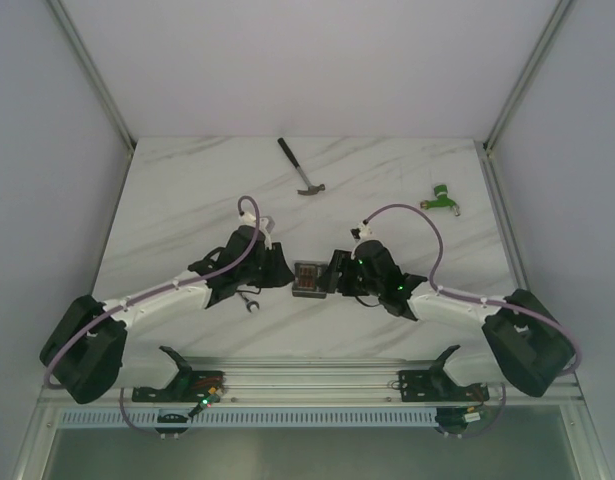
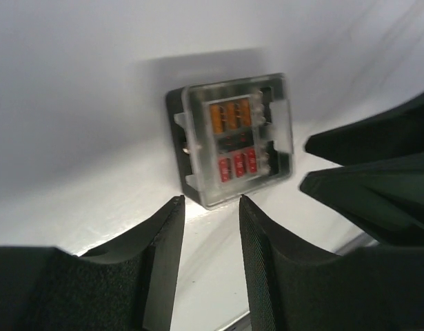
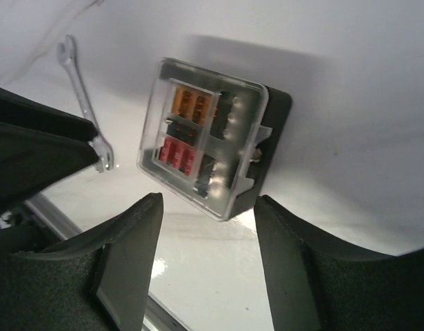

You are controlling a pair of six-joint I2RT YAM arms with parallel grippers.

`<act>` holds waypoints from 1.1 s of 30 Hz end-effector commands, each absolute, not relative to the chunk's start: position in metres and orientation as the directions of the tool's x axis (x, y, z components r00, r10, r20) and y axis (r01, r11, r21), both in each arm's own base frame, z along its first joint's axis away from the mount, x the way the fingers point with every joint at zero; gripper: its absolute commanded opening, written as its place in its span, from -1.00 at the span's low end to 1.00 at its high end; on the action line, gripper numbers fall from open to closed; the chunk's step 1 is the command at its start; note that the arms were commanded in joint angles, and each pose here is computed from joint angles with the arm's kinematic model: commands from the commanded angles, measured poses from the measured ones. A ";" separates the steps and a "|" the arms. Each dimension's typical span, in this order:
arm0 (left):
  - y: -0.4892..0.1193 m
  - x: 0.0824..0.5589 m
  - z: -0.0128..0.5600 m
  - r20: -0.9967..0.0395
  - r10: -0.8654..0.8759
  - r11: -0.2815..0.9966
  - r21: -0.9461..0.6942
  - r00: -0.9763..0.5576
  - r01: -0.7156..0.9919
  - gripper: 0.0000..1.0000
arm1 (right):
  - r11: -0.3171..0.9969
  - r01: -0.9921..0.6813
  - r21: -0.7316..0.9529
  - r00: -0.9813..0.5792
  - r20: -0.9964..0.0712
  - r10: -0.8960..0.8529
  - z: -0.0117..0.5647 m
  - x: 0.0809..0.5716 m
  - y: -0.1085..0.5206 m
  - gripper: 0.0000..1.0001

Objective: Snap on the fuse box
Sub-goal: Close the fuse box cover on the fuse box base.

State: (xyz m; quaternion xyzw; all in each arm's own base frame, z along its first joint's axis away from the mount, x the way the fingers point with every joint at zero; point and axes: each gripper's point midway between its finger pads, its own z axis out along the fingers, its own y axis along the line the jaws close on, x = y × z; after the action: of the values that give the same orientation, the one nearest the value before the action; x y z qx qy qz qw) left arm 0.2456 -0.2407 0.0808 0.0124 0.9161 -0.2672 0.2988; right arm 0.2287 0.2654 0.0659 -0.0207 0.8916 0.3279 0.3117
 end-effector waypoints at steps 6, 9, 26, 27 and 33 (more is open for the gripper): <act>-0.275 0.237 0.072 -0.481 -0.114 0.761 -0.605 -0.869 0.235 -0.13 | 0.727 -0.242 0.642 -0.827 -0.529 0.191 0.060 0.232 0.283 0.08; -0.271 0.235 0.056 -0.451 -0.109 0.784 -0.587 -0.886 0.203 -0.14 | 0.740 -0.230 0.632 -0.834 -0.520 0.185 0.053 0.231 0.281 0.04; -0.250 0.219 0.016 -0.371 -0.075 0.857 -0.499 -0.926 0.131 -0.23 | 0.806 -0.119 0.580 -0.916 -0.377 0.136 -0.001 0.205 0.263 -0.30; -0.247 0.217 0.012 -0.364 -0.072 0.864 -0.488 -0.929 0.124 -0.24 | 0.808 -0.112 0.578 -0.921 -0.366 0.133 -0.003 0.202 0.262 -0.31; -0.238 0.204 0.000 -0.333 -0.060 0.883 -0.458 -0.941 0.106 -0.26 | 0.865 -0.045 0.500 -0.964 -0.250 0.094 -0.042 0.175 0.242 -0.45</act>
State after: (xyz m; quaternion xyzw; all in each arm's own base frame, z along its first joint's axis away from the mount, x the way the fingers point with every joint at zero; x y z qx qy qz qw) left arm 0.2418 -0.2738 0.0534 0.0181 0.9120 -0.3280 0.2455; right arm 0.2327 0.2879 0.0343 0.0100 0.8931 0.3702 0.2552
